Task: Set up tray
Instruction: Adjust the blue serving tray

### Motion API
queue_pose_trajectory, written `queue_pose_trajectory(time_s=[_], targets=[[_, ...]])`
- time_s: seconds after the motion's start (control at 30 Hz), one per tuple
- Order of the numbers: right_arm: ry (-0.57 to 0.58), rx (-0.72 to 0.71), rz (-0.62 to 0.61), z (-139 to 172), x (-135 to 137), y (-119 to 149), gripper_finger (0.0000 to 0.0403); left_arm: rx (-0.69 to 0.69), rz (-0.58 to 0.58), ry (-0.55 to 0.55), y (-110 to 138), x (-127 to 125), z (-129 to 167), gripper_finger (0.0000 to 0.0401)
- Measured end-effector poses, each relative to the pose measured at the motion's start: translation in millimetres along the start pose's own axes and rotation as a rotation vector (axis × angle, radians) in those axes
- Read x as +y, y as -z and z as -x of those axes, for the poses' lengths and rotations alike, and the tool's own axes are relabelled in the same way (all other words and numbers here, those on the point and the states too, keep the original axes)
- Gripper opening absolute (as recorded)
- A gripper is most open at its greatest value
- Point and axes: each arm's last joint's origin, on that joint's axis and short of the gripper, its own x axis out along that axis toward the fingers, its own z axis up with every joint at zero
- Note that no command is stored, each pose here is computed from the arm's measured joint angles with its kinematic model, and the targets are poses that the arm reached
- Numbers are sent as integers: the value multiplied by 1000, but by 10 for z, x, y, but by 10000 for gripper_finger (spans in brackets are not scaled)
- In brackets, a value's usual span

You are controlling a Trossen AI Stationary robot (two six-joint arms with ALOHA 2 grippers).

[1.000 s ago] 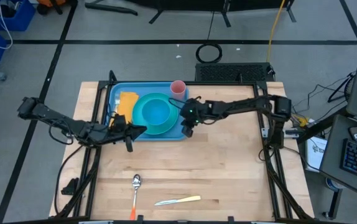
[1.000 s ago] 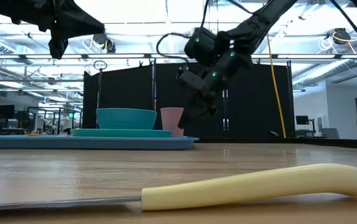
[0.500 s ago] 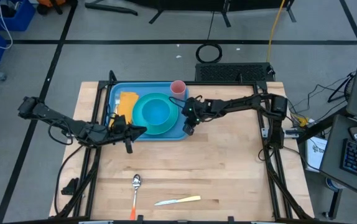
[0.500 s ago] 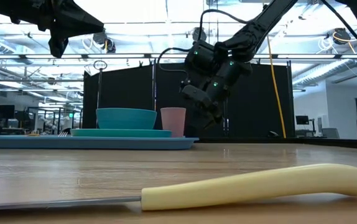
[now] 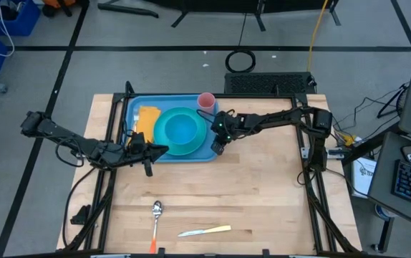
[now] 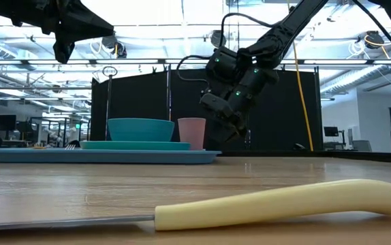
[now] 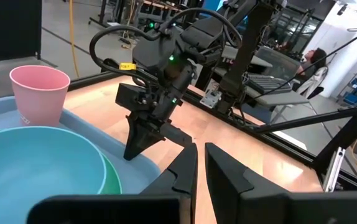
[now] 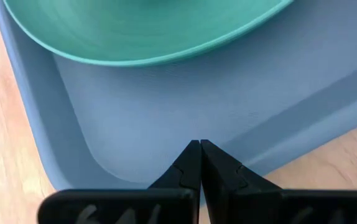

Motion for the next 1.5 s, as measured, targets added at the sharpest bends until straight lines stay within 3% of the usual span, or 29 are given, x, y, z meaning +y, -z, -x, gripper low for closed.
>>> queue_pose_trajectory(time_s=[0.67, 1.5], targets=[[73, 64, -109, -127, -116, 343, 0, 2, -1, -2, 3, 2, 0, 33], [121, 107, -77, -19, 42, 439, 0, 10, -6, -4, 12, 5, 0, 33]])
